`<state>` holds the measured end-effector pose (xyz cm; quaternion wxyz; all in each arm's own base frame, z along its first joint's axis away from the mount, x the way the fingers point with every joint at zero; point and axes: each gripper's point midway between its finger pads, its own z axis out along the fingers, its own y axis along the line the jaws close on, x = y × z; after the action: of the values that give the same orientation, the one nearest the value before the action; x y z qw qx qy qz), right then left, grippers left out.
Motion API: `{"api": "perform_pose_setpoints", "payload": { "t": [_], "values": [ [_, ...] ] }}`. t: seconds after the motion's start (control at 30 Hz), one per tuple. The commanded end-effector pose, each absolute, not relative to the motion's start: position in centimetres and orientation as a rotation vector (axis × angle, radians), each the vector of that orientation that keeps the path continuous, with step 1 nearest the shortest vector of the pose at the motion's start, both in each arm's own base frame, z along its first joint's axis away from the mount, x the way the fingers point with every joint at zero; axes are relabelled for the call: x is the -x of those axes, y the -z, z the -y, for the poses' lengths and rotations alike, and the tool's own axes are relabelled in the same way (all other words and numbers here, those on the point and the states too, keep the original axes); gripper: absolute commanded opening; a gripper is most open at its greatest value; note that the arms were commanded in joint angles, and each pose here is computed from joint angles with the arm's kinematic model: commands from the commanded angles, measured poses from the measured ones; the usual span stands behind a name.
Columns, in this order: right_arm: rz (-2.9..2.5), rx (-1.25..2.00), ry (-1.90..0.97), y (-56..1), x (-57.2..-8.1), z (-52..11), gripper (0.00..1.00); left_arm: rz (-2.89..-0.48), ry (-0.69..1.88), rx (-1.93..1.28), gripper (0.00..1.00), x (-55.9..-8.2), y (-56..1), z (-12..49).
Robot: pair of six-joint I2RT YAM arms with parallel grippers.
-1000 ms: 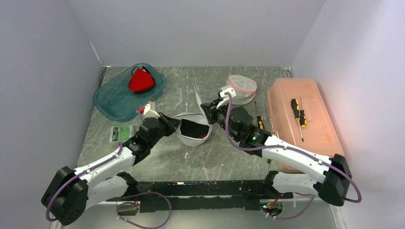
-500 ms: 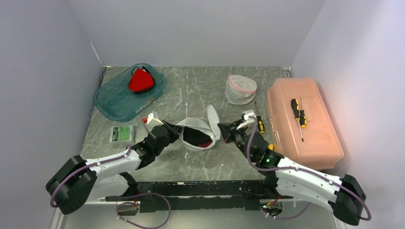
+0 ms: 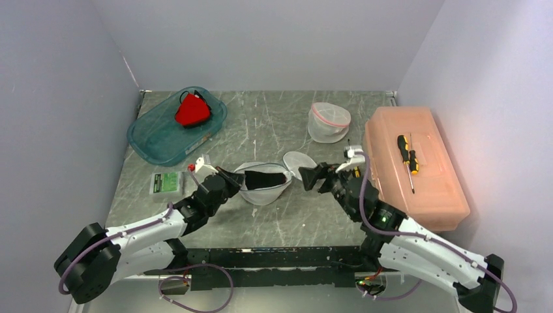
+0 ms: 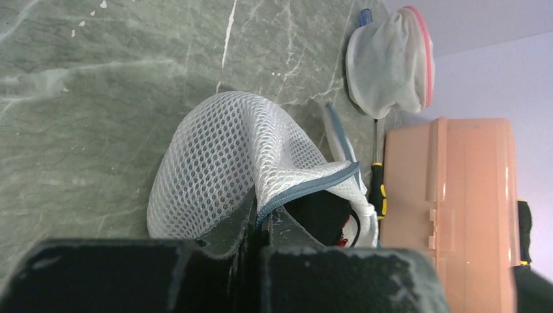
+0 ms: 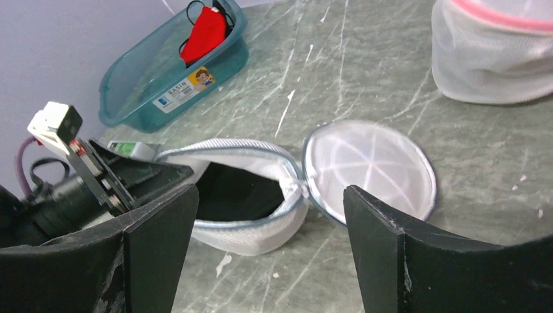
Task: Unzip the laundry bag and remove the bra
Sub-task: Open the laundry bag at the center of the board.
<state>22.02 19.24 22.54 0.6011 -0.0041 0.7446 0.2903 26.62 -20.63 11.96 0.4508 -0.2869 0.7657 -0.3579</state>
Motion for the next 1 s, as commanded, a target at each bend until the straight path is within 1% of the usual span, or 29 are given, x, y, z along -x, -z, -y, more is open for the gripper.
{"api": "perform_pose_setpoints", "payload": {
  "t": [0.0,0.03,0.1,0.13,0.23,0.3,0.33,0.4,0.47,0.5,0.6,0.73,0.87,0.97],
  "values": [
    [-1.828,0.100,-0.603,-24.3,-23.1,-21.4,0.85,-1.943,0.858,0.678,0.08,-26.2,-12.0,20.8],
    [-1.851,0.119,-0.605,-24.6,-23.5,-22.4,0.83,-1.968,0.852,0.669,0.10,-25.9,-11.8,21.0],
    [-1.907,0.122,-0.581,-23.7,-24.2,-23.4,0.82,-2.024,0.838,0.650,0.20,-25.4,-11.4,21.2],
    [-1.918,0.117,-0.593,-23.3,-24.4,-23.8,0.81,-2.048,0.827,0.639,0.27,-25.1,-11.3,21.2],
    [-1.939,0.091,-0.686,-22.2,-24.7,-24.6,0.80,-2.125,0.787,0.605,0.56,-24.1,-10.9,20.9],
    [-1.953,0.098,-0.733,-21.4,-24.5,-25.2,0.80,-2.176,0.748,0.566,0.69,-23.5,-11.0,20.7],
    [-1.963,0.107,-0.744,-20.9,-24.4,-25.4,0.80,-2.200,0.726,0.540,0.74,-23.2,-11.3,20.5],
    [-1.970,0.144,-0.770,-20.2,-24.1,-26.0,0.79,-2.231,0.683,0.471,0.78,-22.8,-12.1,20.2],
    [-1.969,0.186,-0.784,-19.6,-23.8,-26.4,0.78,-2.240,0.622,0.401,0.80,-22.9,-13.4,19.6],
    [-1.961,0.197,-0.791,-19.6,-23.8,-26.6,0.76,-2.230,0.602,0.356,0.82,-23.1,-14.4,19.6],
    [-1.962,0.231,-0.751,-19.7,-24.0,-26.9,0.74,-2.245,0.500,0.225,0.83,-24.3,-16.2,19.1],
    [-2.038,0.227,-0.675,-18.6,-24.6,-27.0,0.76,-2.351,0.419,0.127,0.82,-26.4,-16.5,19.2],
    [-2.082,0.156,-0.636,-17.8,-24.8,-26.2,0.78,-2.421,0.407,0.066,0.81,-27.8,-16.0,19.4],
    [-2.114,0.088,-0.640,-17.0,-25.0,-25.5,0.79,-2.460,0.437,0.008,0.79,-28.6,-15.4,20.0]
  ]
}}
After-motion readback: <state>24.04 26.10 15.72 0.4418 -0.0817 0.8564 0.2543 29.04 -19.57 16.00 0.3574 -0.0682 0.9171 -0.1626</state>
